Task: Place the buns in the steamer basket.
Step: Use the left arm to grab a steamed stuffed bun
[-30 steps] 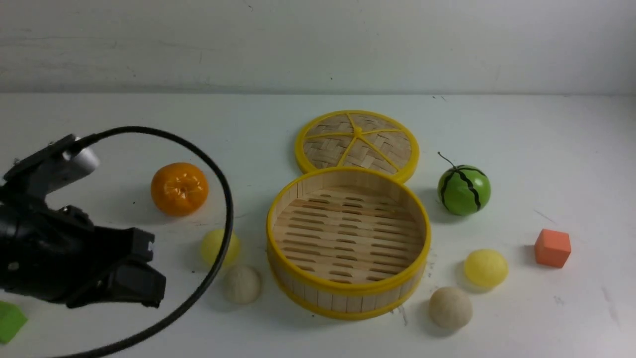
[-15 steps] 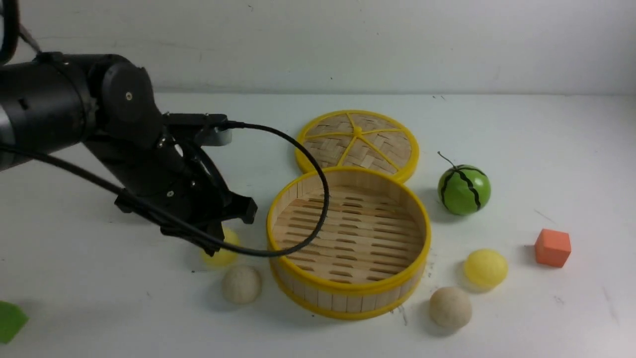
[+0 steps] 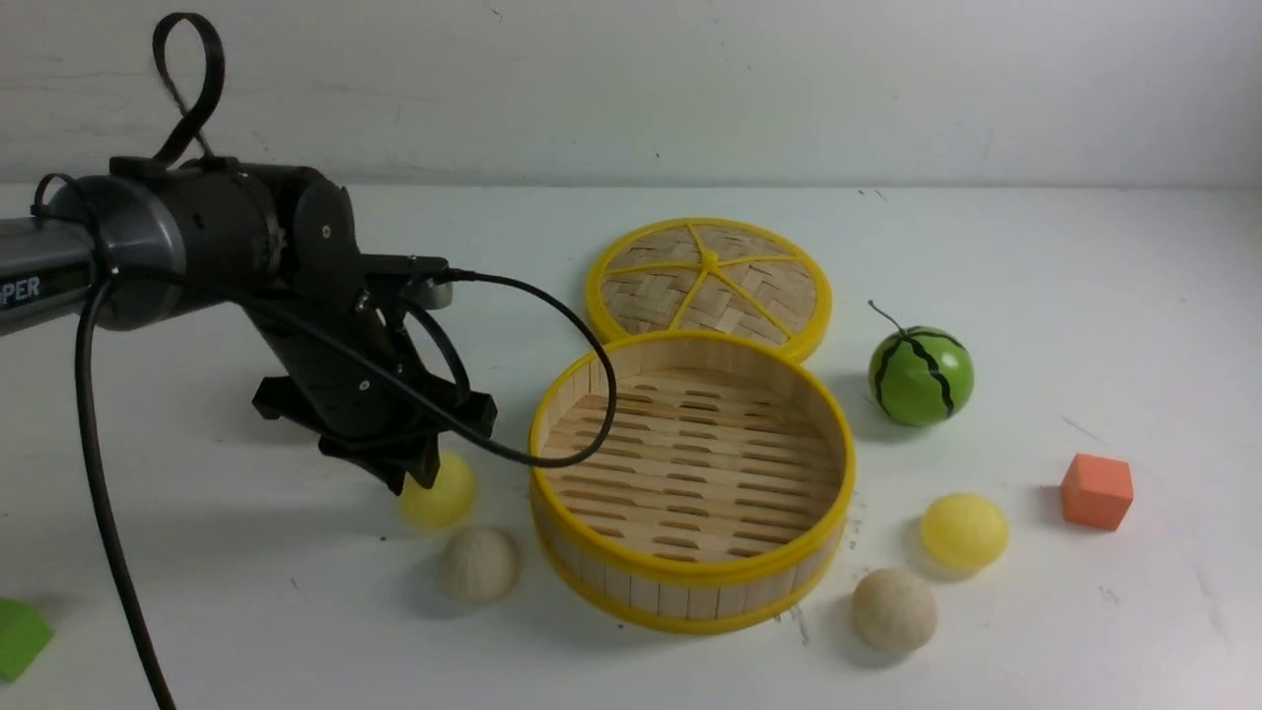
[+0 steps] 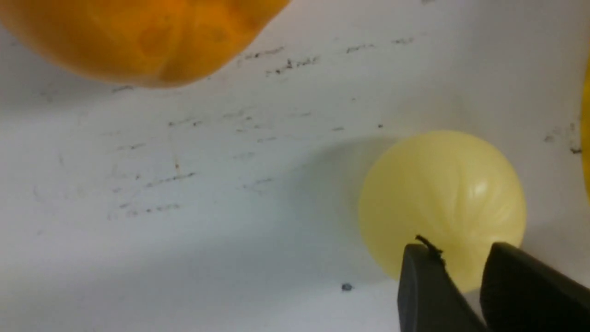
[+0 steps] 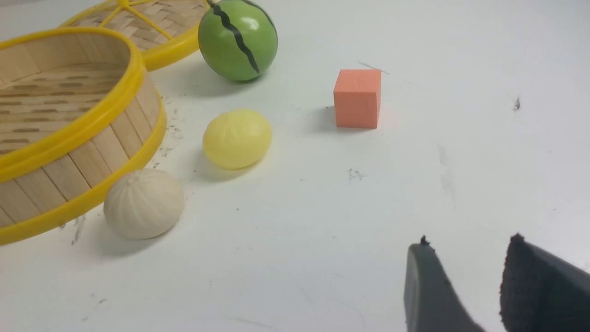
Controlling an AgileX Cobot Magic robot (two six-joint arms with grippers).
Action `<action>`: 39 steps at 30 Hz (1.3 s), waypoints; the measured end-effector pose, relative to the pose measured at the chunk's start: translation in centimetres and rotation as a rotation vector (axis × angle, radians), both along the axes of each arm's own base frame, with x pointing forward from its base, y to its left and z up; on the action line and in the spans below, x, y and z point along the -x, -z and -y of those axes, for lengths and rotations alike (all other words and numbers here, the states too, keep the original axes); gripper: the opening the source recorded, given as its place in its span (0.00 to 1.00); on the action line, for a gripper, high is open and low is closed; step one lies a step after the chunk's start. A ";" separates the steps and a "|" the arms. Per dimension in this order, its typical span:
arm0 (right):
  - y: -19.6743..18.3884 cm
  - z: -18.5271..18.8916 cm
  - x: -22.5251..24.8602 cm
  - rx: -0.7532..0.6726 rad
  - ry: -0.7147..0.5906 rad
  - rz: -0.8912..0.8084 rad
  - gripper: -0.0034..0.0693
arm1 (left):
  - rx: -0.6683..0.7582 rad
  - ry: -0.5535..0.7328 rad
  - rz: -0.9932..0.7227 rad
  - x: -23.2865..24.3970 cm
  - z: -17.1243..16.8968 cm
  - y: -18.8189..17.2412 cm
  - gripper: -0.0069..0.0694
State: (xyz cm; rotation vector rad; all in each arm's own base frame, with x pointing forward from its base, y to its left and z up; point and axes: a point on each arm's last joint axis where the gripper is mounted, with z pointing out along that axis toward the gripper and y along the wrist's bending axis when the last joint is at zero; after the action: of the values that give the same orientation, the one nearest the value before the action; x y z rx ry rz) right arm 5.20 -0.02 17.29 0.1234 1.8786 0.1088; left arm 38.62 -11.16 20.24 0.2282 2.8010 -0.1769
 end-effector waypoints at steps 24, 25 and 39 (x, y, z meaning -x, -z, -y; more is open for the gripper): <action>0.0 0.0 0.0 0.000 0.000 0.000 0.38 | 0.013 -0.003 0.058 -0.9 0.2 0.6 0.40; 0.0 0.0 0.0 0.000 0.000 0.000 0.38 | 0.009 -0.002 0.048 -0.9 0.2 0.8 0.40; 0.0 0.0 0.0 0.000 0.000 0.000 0.38 | 0.002 0.000 0.020 -0.8 0.2 1.3 0.40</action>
State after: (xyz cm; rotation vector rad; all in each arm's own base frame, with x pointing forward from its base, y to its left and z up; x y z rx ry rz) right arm 5.20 -0.02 17.29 0.1234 1.8786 0.1088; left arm 39.42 -11.35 18.89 0.2290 2.7812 -0.1760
